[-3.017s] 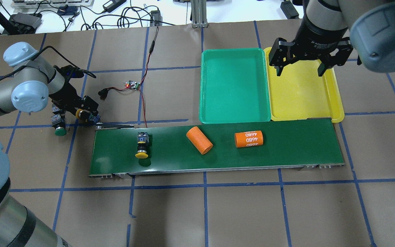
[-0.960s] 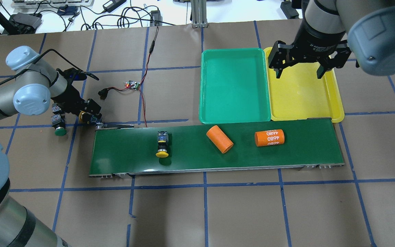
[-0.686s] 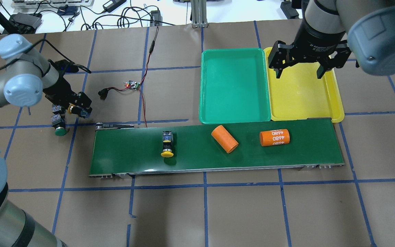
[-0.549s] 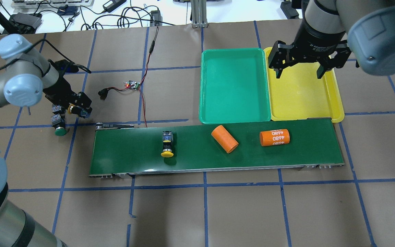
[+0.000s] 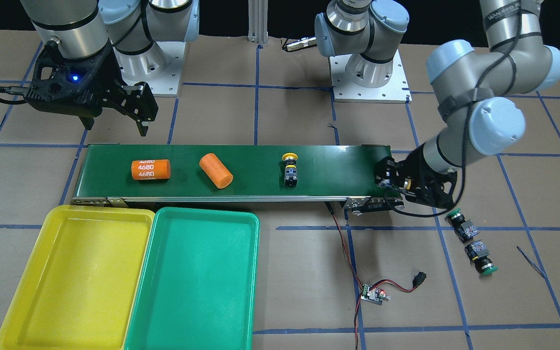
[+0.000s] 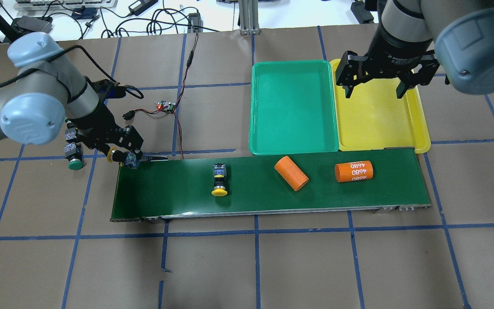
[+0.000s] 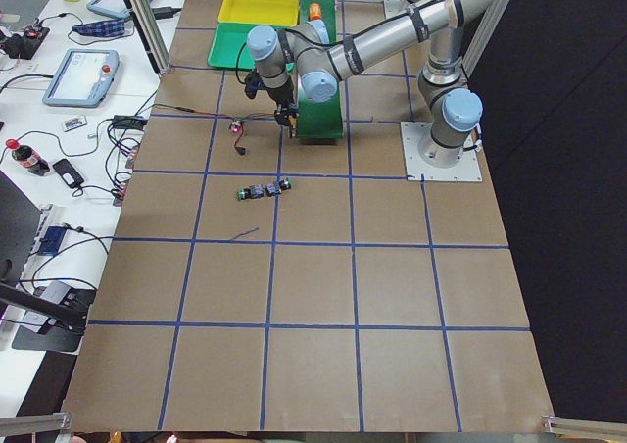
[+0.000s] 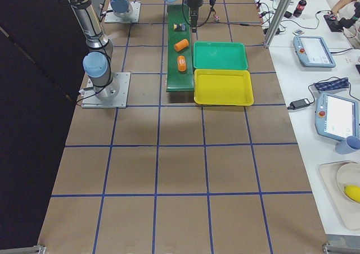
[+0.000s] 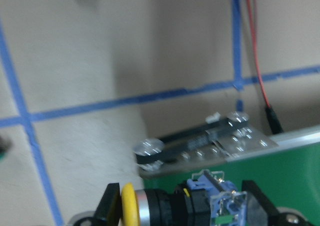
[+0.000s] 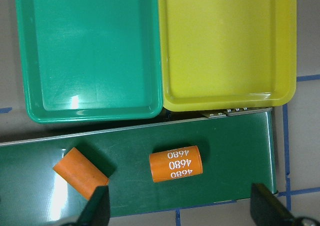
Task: Sort buttons by color to trays
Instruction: 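Carry the held button over the belt and lower it, then open the left gripper on the belt and lift away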
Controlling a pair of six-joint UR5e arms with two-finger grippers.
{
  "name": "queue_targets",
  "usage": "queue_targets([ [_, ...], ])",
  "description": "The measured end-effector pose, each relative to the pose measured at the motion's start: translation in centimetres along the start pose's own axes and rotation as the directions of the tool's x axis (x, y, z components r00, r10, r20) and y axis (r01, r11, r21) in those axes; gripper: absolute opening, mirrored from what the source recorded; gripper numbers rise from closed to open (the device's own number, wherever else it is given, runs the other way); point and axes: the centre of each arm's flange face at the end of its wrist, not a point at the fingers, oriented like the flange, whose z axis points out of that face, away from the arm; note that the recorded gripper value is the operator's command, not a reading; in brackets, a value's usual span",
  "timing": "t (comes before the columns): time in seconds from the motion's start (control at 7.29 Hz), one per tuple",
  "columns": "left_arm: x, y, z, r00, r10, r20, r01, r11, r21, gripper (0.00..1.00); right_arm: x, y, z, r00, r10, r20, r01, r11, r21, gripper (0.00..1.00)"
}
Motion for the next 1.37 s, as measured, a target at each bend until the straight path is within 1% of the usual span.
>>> queue_targets([
  [0.14, 0.8, 1.5, 1.1, 1.000, 0.006, -0.007, -0.006, 1.000, -0.019, 0.15, 0.0, 0.0, 0.0, 1.000, 0.000, 0.000, 0.000, 1.000, 0.000, 1.00],
  [0.27, 1.1, 2.5, 2.7, 1.000, 0.003, -0.016, -0.003, 0.999, -0.041, 0.43, 0.0, 0.0, 0.0, 1.000, 0.000, 0.000, 0.000, 1.000, -0.001, 1.00],
  [0.41, 1.1, 2.7, 4.0, 1.000, 0.000, -0.018, -0.001, 0.999, -0.041, 0.98, 0.0, 0.0, 0.0, 1.000, 0.000, 0.000, 0.000, 1.000, -0.001, 1.00],
  [0.55, 1.1, 2.3, 4.5, 1.000, -0.002, -0.029, 0.002, 1.000, -0.016, 1.00, 0.0, 0.0, 0.0, 1.000, 0.000, 0.000, 0.000, 1.000, -0.001, 1.00],
  [0.69, 1.4, 2.0, 4.6, 0.998, -0.017, -0.060, 0.017, 1.000, 0.010, 1.00, 0.0, 0.0, 0.0, 1.000, 0.000, 0.000, 0.000, 1.000, -0.001, 1.00],
  [0.82, 1.7, 1.9, 4.5, 0.996, -0.039, -0.083, 0.041, 0.999, 0.023, 1.00, 0.0, 0.0, 0.0, 1.000, 0.000, 0.000, 0.000, 1.000, -0.001, 1.00],
  [0.96, 1.8, 1.8, 4.2, 0.995, -0.051, -0.090, 0.054, 0.998, 0.034, 1.00, 0.0, 0.0, 0.0, 1.000, 0.000, 0.000, 0.000, 1.000, -0.001, 1.00],
  [1.1, 1.9, 1.9, 3.2, 0.995, -0.054, -0.086, 0.059, 0.997, 0.057, 1.00, 0.0, 0.0, 0.0, 1.000, 0.000, 0.000, 0.000, 1.000, -0.001, 1.00],
  [1.23, 1.3, 1.5, 1.1, 0.997, -0.058, -0.054, 0.063, 0.994, 0.092, 1.00, 0.0, 0.0, 0.0, 1.000, 0.000, 0.000, 0.000, 1.000, -0.001, 1.00],
  [1.37, -0.5, 0.4, -2.0, 0.997, -0.074, 0.023, 0.071, 0.989, 0.126, 1.00, 0.0, 0.0, 0.1, 1.000, 0.000, 0.000, 0.000, 1.000, -0.001, 1.00],
])
